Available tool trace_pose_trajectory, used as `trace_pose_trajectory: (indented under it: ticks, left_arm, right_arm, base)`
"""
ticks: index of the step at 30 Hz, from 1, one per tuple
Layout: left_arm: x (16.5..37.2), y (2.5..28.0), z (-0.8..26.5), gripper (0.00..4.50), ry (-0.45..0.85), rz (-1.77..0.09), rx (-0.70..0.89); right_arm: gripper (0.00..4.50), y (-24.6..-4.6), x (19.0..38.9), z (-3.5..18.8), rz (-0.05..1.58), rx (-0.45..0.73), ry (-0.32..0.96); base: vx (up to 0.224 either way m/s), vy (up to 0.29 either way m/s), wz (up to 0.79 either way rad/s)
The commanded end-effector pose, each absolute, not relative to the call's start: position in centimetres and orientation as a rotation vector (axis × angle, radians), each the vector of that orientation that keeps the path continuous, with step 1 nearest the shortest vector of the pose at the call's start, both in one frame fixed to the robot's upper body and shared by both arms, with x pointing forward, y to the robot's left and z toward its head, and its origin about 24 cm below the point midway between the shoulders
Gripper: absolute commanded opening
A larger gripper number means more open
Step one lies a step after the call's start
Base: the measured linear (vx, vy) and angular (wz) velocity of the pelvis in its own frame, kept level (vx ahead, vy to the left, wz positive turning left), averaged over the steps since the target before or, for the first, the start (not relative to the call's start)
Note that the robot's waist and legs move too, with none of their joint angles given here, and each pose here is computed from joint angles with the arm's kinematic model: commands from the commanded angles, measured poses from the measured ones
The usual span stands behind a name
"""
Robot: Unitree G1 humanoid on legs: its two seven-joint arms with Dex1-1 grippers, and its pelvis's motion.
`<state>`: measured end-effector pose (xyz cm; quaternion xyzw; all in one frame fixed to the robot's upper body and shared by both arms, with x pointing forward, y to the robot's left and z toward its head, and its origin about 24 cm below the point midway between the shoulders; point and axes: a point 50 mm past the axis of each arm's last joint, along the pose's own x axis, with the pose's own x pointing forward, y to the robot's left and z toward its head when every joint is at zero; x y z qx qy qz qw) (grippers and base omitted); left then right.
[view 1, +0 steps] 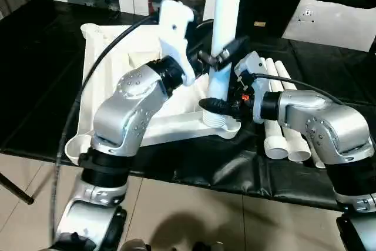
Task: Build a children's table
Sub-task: Insert table leg to table base
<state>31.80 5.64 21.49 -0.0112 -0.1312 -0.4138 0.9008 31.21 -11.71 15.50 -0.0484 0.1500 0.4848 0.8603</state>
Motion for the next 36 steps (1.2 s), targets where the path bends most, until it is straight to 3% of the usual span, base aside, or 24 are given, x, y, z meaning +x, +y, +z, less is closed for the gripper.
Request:
trace_pose_trajectory:
  ticks: [1,16,21,25,30,32,35,36]
  left_arm:
    - [32.0,6.1,20.9,3.66,-0.259,-0.83,0.012]
    - [31.7,6.4,20.6,2.35,-0.295,-0.87,0.053]
    - [31.7,6.3,20.6,2.21,-0.285,-0.873,-0.015]
    - [31.7,6.4,21.1,2.11,-0.266,-0.862,-0.164]
    - [31.9,6.6,21.3,1.92,-0.254,-0.846,-0.201]
    - [32.0,6.8,21.3,1.88,-0.247,-0.833,-0.195]
    - [32.3,7.3,21.2,1.88,-0.23,-0.795,-0.197]
    - [32.5,7.6,21.2,1.86,-0.224,-0.78,-0.195]
  right_arm:
    - [1.95,-12.2,31.4,16.4,1.0,-0.101,0.26]
    - [1.95,-12.2,31.3,16.3,1.002,-0.096,0.26]
    - [1.95,-12.2,31.3,16.3,0.998,-0.098,0.257]
    - [1.95,-12.2,31.4,16.3,0.992,-0.096,0.249]
    - [1.95,-12.3,31.6,16.6,0.989,-0.051,0.231]
    - [2.65,-12.4,31.8,16.8,0.983,-0.011,0.232]
    - [2.71,-12.6,32.0,17.2,0.975,0.028,0.185]
    - [2.99,-12.7,31.9,17.4,0.977,0.051,0.175]
  base:
    - [0.0,0.0,0.0]
    - [0.0,0.0,0.0]
    - [0.0,0.0,0.0]
    - [0.0,0.0,0.0]
    - [0.0,0.0,0.0]
    - [0.0,0.0,0.0]
    - [0.0,0.0,0.0]
    - [0.0,0.0,0.0]
